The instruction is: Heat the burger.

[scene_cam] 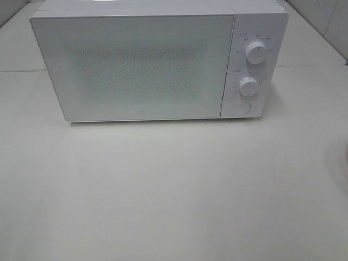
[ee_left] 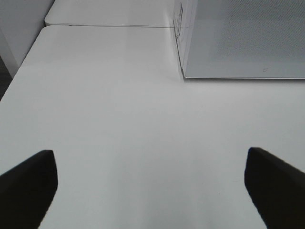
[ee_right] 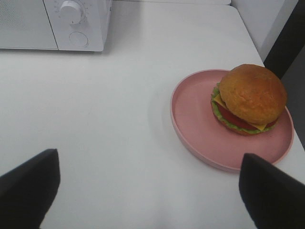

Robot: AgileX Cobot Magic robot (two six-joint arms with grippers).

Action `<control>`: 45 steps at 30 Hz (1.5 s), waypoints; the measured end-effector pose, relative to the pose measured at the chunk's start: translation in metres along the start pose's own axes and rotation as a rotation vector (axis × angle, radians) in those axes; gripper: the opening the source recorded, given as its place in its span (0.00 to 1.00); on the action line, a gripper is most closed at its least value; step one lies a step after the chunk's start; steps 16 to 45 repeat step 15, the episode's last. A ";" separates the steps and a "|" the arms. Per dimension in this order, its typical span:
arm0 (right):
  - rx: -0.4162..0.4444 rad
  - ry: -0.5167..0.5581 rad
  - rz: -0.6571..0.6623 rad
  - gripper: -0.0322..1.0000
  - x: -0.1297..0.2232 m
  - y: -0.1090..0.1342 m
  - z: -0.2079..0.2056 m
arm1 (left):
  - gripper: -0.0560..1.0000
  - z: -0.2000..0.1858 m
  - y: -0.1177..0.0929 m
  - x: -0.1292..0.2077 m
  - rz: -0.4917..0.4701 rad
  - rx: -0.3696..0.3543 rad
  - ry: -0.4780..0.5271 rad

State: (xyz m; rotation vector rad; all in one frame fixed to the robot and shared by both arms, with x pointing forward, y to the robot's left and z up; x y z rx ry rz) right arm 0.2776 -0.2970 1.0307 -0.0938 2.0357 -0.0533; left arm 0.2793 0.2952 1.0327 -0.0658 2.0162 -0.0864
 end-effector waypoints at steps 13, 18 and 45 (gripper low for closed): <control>0.000 0.000 0.000 0.98 0.000 0.000 0.000 | 0.99 0.000 0.000 0.000 0.000 0.000 0.000; 0.000 0.000 0.000 0.98 0.000 0.000 0.000 | 0.99 0.000 0.000 0.000 0.000 0.000 0.000; 0.000 0.000 0.000 0.98 0.000 0.000 0.000 | 0.99 0.000 0.000 0.000 0.000 0.000 0.000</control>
Point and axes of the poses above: a point on each arm's last joint axis where the gripper is mounted, z pointing out along that axis toward the gripper, y along the wrist's bending axis when the last joint is at zero, x = y × z, the point moved 5 cm from there along z, pointing out along that axis toward the gripper, and after that the axes turned 5 degrees about -z, right-handed, at the moved point
